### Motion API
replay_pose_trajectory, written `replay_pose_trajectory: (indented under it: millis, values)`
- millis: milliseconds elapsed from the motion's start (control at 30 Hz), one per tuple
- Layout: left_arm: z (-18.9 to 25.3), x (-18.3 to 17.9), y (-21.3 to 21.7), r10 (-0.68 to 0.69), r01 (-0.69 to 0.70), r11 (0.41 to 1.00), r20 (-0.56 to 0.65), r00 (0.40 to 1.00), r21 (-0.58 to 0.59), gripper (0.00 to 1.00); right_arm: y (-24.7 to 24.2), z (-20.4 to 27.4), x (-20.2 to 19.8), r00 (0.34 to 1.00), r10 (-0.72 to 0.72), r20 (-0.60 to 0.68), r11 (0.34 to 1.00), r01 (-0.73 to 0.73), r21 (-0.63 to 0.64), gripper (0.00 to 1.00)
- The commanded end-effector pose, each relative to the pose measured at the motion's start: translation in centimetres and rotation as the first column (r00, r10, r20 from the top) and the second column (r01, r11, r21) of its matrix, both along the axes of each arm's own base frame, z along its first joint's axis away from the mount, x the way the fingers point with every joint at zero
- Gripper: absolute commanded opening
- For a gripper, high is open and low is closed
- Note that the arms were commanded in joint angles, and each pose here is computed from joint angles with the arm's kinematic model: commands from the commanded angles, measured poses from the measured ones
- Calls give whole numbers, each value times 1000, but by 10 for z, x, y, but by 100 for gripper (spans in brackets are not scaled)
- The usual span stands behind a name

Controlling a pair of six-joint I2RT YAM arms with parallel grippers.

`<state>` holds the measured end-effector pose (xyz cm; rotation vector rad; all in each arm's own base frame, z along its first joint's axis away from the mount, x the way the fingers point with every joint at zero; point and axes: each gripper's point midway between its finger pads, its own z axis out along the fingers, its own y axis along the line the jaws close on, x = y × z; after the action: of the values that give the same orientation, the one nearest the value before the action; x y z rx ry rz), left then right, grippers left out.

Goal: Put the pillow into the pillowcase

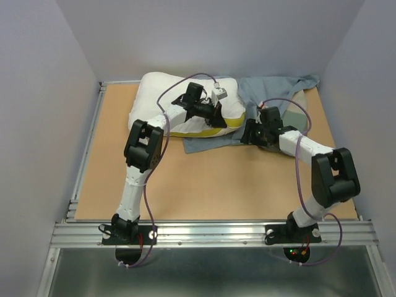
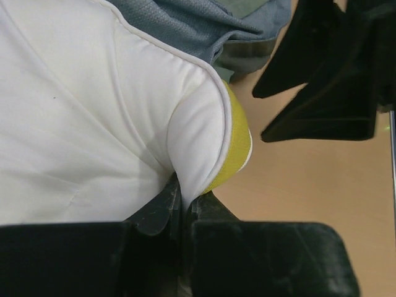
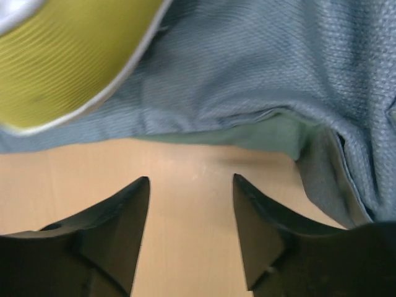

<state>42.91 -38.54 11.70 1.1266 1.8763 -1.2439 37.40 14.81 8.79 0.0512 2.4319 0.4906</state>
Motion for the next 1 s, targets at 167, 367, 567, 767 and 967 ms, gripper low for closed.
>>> replay_pose_trajectory:
  millis: [167, 367, 567, 767, 967]
  values:
    - [46, -19, 1, -73, 71, 991, -8, 997, -116, 0, 6, -9, 61, 987, -113, 112, 993, 110, 31, 82]
    - [41, -18, 5, -67, 64, 992, -23, 997, -112, 0, 6, 4, 79, 979, -142, 149, 990, 139, 36, 81]
    - [37, -3, 9, -47, 46, 992, -10, 999, -117, 0, 12, 16, 73, 986, -102, 133, 995, 99, 27, 77]
    - [40, 5, 16, -31, 31, 992, 4, 1000, -123, 0, 0, 7, 34, 998, -31, 62, 998, 34, -56, 75]
    - [36, 4, 20, -24, 23, 993, -9, 1000, -118, 0, -4, 30, 43, 991, -35, 127, 996, 44, -73, 76]
